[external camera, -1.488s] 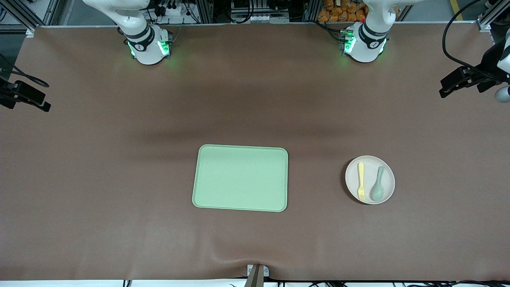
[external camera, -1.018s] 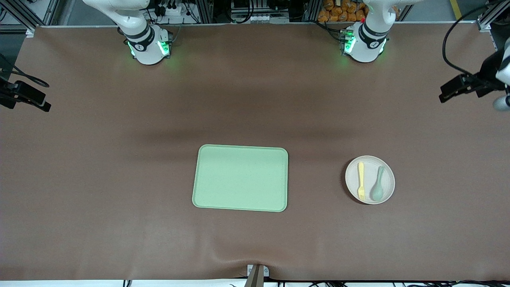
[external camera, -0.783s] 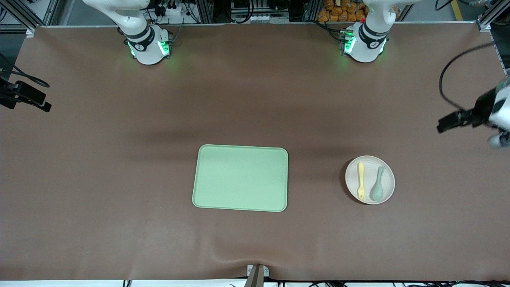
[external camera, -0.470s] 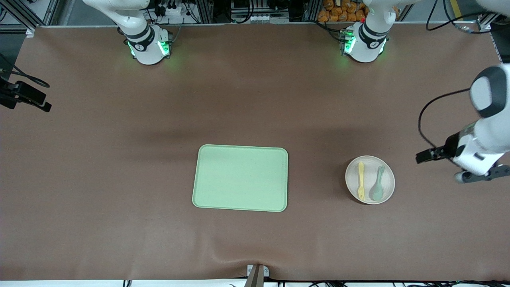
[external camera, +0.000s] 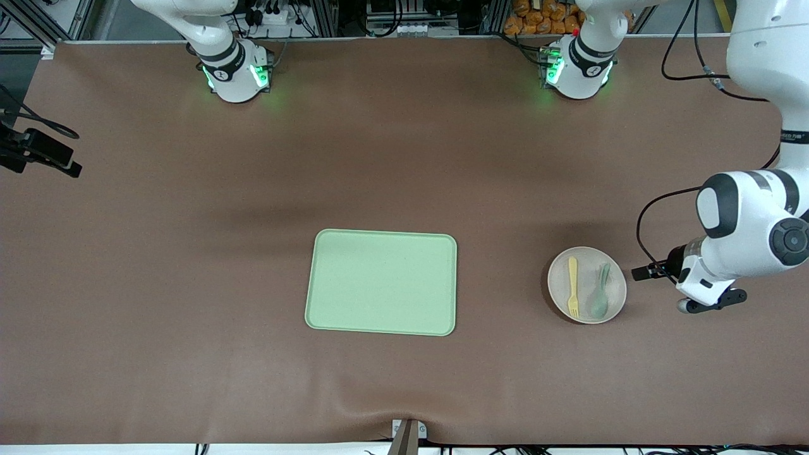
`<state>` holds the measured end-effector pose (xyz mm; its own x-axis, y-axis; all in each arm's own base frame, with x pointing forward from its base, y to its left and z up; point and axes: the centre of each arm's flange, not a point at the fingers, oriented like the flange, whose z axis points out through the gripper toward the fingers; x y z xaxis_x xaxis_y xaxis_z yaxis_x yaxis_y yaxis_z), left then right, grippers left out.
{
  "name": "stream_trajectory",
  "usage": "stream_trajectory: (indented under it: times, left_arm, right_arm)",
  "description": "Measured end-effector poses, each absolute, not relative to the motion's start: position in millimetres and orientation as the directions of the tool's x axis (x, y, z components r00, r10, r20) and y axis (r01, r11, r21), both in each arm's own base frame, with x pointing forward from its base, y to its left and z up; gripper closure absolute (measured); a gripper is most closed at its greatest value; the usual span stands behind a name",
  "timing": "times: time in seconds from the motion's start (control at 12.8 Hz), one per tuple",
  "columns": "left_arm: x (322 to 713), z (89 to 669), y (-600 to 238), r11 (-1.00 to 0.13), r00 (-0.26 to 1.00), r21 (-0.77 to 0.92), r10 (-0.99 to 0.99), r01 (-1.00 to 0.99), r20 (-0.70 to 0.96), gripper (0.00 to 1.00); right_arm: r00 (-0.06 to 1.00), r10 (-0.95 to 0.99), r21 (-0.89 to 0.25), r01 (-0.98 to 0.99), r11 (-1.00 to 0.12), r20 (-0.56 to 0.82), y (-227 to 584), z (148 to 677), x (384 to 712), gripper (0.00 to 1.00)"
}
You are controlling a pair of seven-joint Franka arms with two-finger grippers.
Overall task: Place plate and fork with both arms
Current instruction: 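Grasp the rim of the white plate with the left gripper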
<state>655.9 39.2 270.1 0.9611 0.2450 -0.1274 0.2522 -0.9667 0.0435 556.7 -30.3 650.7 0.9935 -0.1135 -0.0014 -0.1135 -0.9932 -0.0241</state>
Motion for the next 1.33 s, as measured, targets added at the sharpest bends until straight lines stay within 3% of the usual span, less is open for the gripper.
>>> stream_trajectory:
  times: [0.08, 0.78, 0.94, 1.02, 1.1, 1.25, 1.33]
  left_arm:
    - [656, 262, 39, -0.959, 0.955, 0.071, 0.263, 0.274, -0.138, 0.20]
    - [663, 201, 32, -0.949, 0.953, 0.108, 0.285, 0.296, -0.106, 0.29]
    - [663, 197, 32, -0.948, 0.952, 0.107, 0.288, 0.299, -0.108, 0.49]
    - [663, 197, 32, -0.948, 0.951, 0.108, 0.290, 0.301, -0.107, 0.49]
    - [663, 198, 32, -0.947, 0.951, 0.108, 0.292, 0.303, -0.104, 0.56]
    - [664, 198, 32, -0.941, 0.947, 0.120, 0.304, 0.316, -0.107, 0.80]
    - [664, 198, 32, -0.937, 0.944, 0.128, 0.312, 0.325, -0.110, 0.80]
  right_arm:
    - [0.994, -0.114, -0.024, -0.114, -0.993, -0.001, -30, 651, 557, 0.00]
    - [0.994, -0.114, -0.024, -0.114, -0.993, -0.001, -30, 651, 557, 0.00]
    - [0.994, -0.113, -0.024, -0.113, -0.993, -0.001, -30, 651, 557, 0.00]
    - [0.994, -0.113, -0.024, -0.113, -0.993, -0.001, -30, 651, 557, 0.00]
    - [0.994, -0.113, -0.024, -0.113, -0.993, -0.001, -30, 651, 557, 0.00]
    - [0.994, -0.113, -0.025, -0.113, -0.993, -0.001, -30, 651, 557, 0.00]
    - [0.994, -0.113, -0.025, -0.113, -0.993, -0.001, -30, 651, 557, 0.00]
